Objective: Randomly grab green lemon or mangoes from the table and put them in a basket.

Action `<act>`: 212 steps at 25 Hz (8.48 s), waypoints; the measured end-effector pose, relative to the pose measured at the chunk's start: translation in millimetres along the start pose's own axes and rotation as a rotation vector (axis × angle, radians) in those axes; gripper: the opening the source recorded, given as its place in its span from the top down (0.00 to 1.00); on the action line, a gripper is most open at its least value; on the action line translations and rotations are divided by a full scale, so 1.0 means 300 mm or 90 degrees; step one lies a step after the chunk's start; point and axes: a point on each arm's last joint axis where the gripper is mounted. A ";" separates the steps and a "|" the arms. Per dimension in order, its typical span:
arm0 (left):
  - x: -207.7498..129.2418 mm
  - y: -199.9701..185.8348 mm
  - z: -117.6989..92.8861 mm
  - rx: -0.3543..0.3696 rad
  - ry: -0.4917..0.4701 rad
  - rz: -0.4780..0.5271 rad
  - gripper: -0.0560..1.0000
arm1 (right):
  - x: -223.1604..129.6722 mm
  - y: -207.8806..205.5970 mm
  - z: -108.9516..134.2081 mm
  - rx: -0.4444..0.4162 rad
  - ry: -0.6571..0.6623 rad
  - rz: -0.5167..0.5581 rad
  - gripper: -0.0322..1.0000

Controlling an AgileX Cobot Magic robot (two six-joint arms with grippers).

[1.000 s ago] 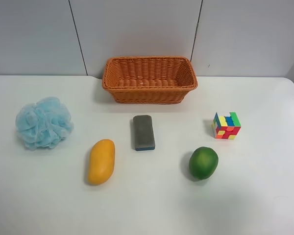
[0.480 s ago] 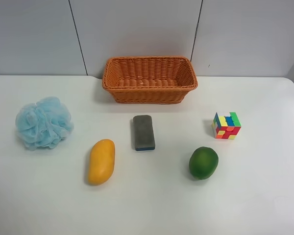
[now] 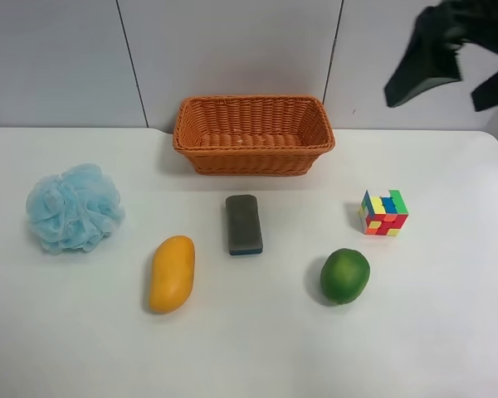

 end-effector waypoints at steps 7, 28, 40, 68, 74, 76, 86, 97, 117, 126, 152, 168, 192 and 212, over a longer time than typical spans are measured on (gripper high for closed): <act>0.000 0.000 0.000 0.000 0.000 0.000 0.01 | -0.040 0.217 0.192 -0.063 -0.006 0.100 0.01; 0.000 0.000 0.000 0.000 0.000 0.000 0.01 | -0.374 0.554 0.067 -0.187 0.013 0.238 0.01; 0.000 0.000 0.000 0.000 0.000 0.000 0.01 | -0.369 0.596 -0.003 -0.180 0.096 0.193 0.01; 0.000 0.000 0.000 0.000 0.000 0.000 0.00 | -0.405 0.753 -0.029 -0.198 0.123 0.217 0.29; 0.000 0.000 0.000 0.000 0.000 0.000 0.00 | -0.405 0.753 -0.029 -0.198 0.123 0.217 0.29; 0.000 0.000 0.000 0.000 0.000 0.000 0.00 | -0.405 0.753 -0.029 -0.198 0.123 0.217 0.29; 0.000 0.000 0.000 0.000 0.000 0.000 0.00 | -0.328 0.626 0.012 -0.129 0.132 0.139 0.29; 0.000 0.000 0.000 0.000 0.000 0.000 0.00 | 0.036 0.397 0.159 -0.070 0.004 -0.126 0.29; 0.000 0.000 0.000 0.000 0.000 0.000 0.00 | 0.225 0.910 0.063 -0.040 -0.041 -0.170 0.29; 0.000 0.000 0.000 0.000 0.000 0.000 0.00 | 0.195 0.990 0.038 -0.042 -0.011 -0.144 0.29; 0.000 0.000 0.000 0.000 0.000 0.000 0.00 | 0.221 0.970 0.049 -0.041 -0.021 -0.160 0.01; 0.000 0.000 0.000 0.000 0.000 0.000 0.00 | 0.350 0.395 -0.094 -0.176 -0.192 -0.158 0.01; 0.000 0.000 0.000 0.000 0.000 0.000 0.00 | -0.216 -0.203 -0.292 -0.196 -0.087 -0.178 0.01; 0.000 0.000 0.000 0.001 0.000 0.000 0.00 | -0.754 -0.193 -0.319 -0.149 -0.051 -0.331 0.01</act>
Point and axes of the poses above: a point on each arm's last joint axis where the gripper is mounted, y pointing out along that axis toward the gripper, z along the wrist's bending axis when the last joint is at zero, x = y × z, and after that the axes turned 9 degrees about y, right-handed
